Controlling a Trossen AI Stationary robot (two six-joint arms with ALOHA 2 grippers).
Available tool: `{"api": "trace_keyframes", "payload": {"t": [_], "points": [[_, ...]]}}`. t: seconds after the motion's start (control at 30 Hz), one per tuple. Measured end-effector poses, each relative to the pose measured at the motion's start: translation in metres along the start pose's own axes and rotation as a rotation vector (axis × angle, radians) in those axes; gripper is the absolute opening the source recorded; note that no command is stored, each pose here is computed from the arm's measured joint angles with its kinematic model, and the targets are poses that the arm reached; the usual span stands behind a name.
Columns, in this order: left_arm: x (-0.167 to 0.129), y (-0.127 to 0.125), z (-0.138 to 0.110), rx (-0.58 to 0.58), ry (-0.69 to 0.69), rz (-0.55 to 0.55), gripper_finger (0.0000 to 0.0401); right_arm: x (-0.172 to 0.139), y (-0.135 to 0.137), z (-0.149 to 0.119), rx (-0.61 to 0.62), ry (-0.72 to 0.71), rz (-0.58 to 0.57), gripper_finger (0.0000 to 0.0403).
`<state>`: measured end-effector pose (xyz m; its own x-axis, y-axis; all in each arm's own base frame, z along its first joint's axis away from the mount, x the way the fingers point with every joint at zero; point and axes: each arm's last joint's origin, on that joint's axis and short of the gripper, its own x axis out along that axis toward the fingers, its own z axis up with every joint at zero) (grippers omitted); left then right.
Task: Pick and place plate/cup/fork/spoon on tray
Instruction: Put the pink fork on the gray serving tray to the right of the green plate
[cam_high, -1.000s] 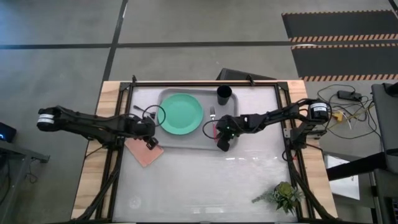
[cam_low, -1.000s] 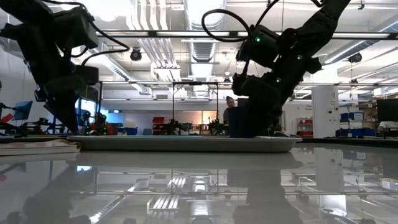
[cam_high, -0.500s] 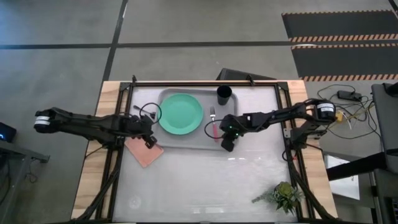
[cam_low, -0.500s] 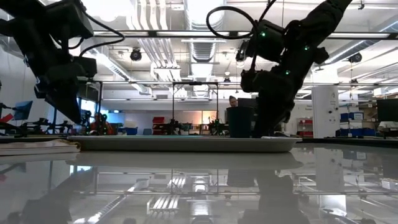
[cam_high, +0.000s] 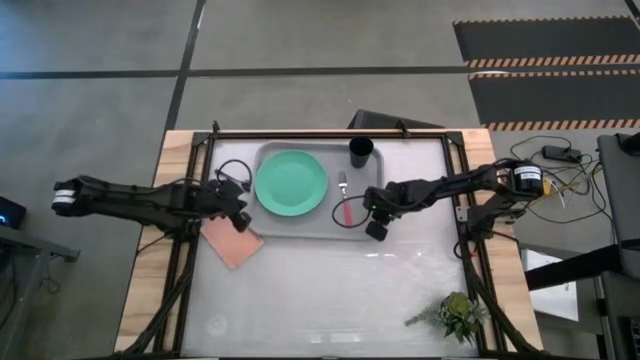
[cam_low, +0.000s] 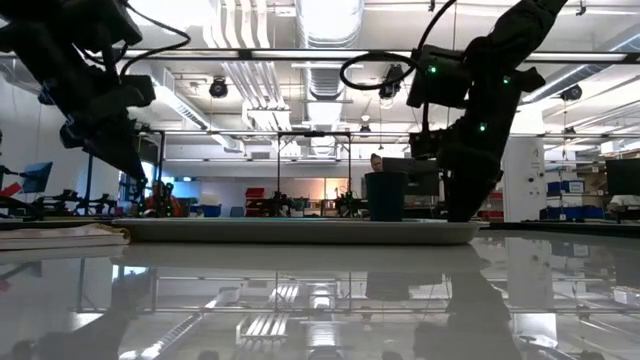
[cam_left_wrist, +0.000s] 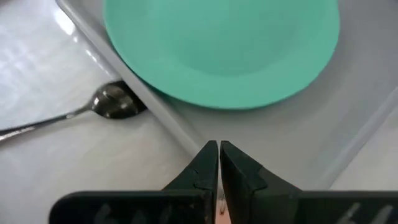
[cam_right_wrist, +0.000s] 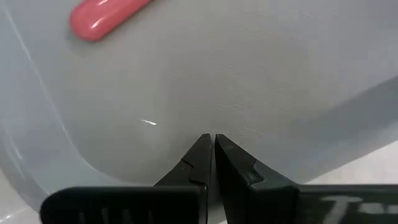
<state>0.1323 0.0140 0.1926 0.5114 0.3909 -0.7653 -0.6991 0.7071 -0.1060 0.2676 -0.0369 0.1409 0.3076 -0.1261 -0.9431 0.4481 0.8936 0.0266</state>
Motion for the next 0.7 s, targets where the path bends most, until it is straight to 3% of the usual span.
{"api": "trace_keyframes", "payload": {"t": [0.37, 0.7], "points": [[-0.004, -0.004, 0.012, 0.007, -0.171, -0.010, 0.0000, 0.001, -0.021, 0.003, -0.021, 0.004, -0.110, 0.0013], [-0.005, -0.020, 0.033, 0.131, -0.369, -0.101, 0.0000, -0.009, -0.020, 0.017, -0.004, -0.040, -0.042, 0.0013]]}}
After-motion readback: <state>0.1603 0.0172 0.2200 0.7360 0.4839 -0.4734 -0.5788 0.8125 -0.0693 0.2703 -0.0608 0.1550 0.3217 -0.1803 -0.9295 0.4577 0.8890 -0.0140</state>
